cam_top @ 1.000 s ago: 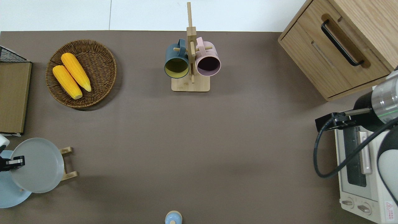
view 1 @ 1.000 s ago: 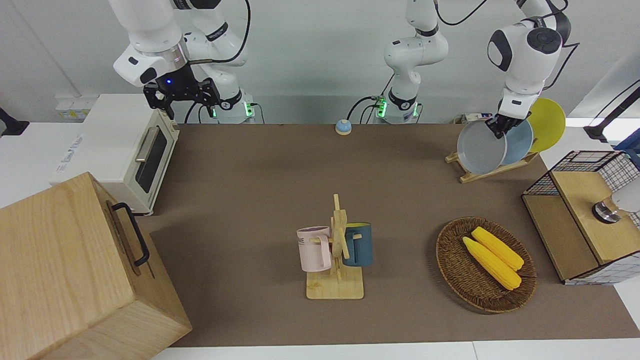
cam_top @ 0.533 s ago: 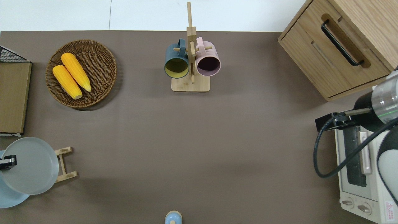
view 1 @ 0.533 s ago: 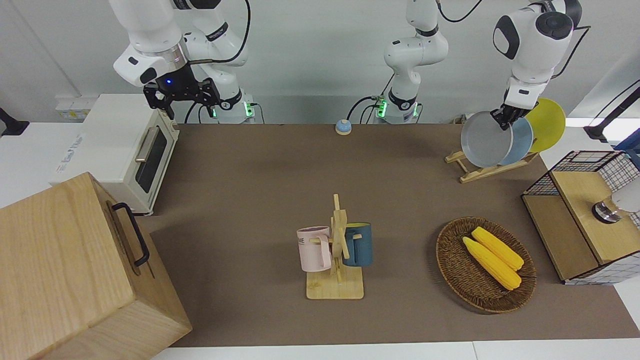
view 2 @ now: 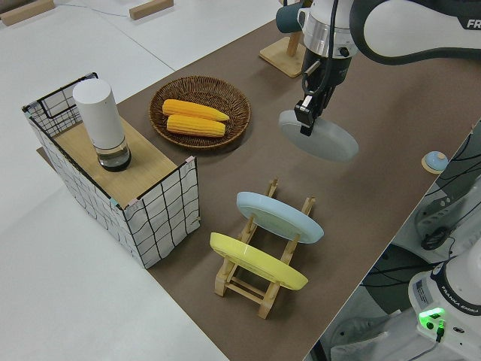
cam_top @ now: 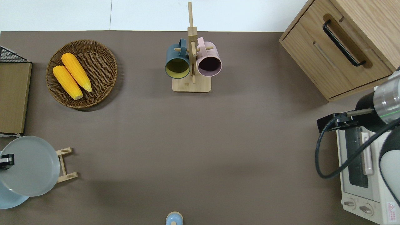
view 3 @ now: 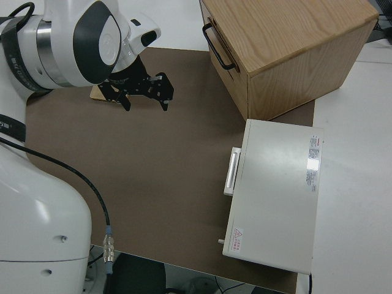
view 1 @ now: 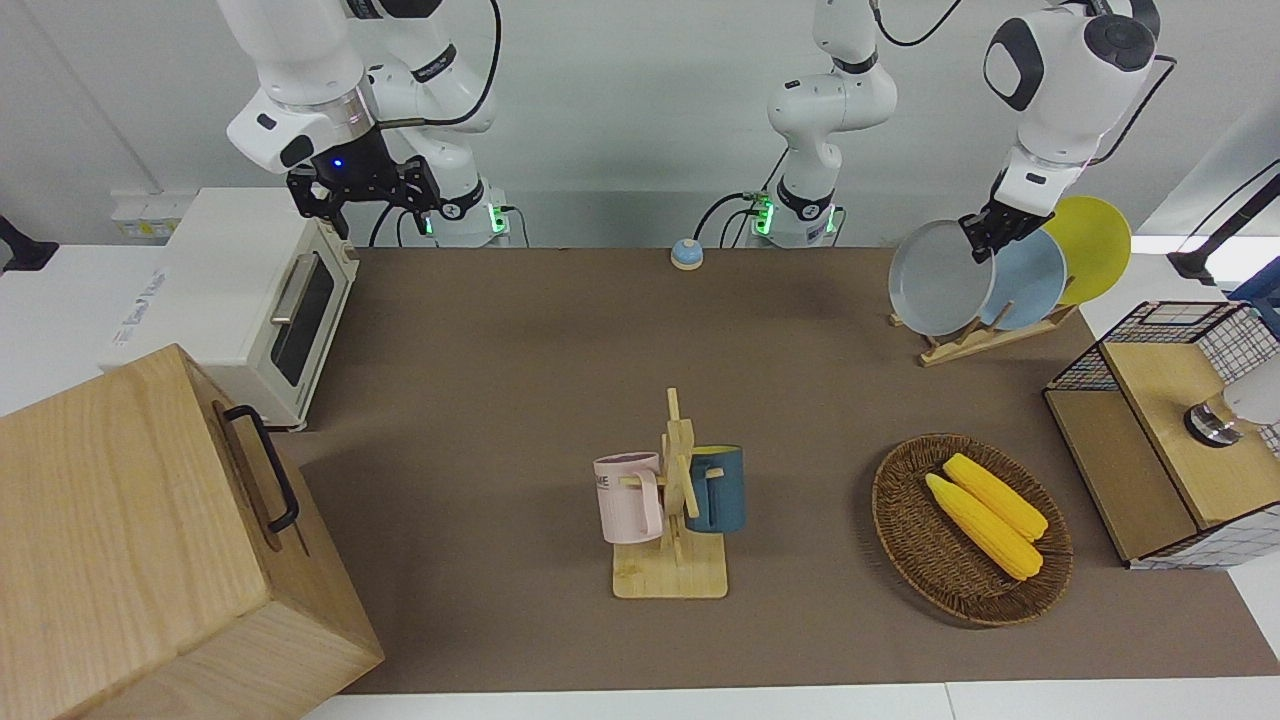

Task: Pick gray plate from low plate rack and place it on table with left arm
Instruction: 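Lift the gray plate out of the rack with the left gripper, then move the plate away from the rack and lower it onto the table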

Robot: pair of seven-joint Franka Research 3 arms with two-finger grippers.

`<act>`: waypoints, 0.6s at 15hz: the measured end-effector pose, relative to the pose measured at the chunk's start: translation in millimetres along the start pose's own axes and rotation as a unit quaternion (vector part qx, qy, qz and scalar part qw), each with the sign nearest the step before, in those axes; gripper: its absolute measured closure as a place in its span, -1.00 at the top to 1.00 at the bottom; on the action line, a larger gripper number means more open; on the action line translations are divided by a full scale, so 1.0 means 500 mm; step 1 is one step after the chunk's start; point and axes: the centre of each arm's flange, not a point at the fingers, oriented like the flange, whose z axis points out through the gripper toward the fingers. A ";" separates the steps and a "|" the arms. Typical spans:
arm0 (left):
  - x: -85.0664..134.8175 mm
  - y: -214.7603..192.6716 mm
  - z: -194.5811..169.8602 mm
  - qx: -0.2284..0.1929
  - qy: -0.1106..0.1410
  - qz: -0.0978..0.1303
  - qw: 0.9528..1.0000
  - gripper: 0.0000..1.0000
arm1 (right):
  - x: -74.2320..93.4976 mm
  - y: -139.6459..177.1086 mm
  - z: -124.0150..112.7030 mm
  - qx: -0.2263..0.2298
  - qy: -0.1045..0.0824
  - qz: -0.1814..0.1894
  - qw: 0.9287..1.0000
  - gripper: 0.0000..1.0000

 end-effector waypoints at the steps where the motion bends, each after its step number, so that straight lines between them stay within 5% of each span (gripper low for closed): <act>1: 0.002 0.008 0.003 -0.021 0.000 0.004 1.000 -0.74 | 0.000 0.000 0.000 0.000 0.000 0.000 1.000 0.97; 4: 0.014 0.042 0.019 -0.091 -0.004 0.023 0.996 -0.74 | 0.000 0.000 0.000 0.000 0.000 0.000 1.000 0.97; 9: 0.042 0.085 0.067 -0.181 -0.016 0.063 0.981 -0.74 | 0.000 0.000 0.000 0.000 0.000 0.000 1.000 0.97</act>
